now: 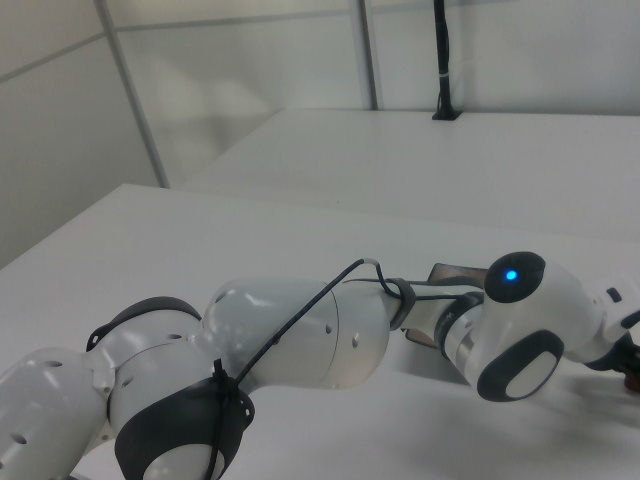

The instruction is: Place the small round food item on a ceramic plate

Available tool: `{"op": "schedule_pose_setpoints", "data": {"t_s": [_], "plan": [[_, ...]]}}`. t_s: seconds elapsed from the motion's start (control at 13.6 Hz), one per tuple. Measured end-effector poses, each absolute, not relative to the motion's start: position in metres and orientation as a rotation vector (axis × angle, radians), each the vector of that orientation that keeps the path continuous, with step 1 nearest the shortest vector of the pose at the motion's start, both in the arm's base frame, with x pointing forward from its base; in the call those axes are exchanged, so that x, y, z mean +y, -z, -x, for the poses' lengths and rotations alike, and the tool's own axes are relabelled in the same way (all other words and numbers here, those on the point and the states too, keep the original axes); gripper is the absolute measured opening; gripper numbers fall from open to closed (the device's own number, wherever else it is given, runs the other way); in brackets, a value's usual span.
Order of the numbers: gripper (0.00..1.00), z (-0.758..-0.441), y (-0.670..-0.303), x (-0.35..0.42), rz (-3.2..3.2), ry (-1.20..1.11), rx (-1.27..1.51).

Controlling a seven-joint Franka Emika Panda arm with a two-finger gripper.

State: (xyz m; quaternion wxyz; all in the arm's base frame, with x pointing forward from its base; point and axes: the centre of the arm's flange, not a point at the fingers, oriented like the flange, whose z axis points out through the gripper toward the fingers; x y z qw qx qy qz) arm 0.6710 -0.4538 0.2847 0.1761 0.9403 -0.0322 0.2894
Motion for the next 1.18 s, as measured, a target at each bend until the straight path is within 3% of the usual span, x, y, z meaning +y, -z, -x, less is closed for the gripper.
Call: {"op": "schedule_pose_setpoints", "data": {"t_s": [0.15,0.59,0.96,1.18], "plan": [[0.17,-0.671,-0.286,-0.455,-2.659,-0.821,-0.087],[0.17,-0.669,-0.319,-0.46,-2.696,-0.757,-0.068],[0.17,-0.657,-0.403,-0.446,-2.829,-0.587,-0.06],[0.18,-0.658,-0.434,-0.42,-2.915,-0.581,-0.062]]}}
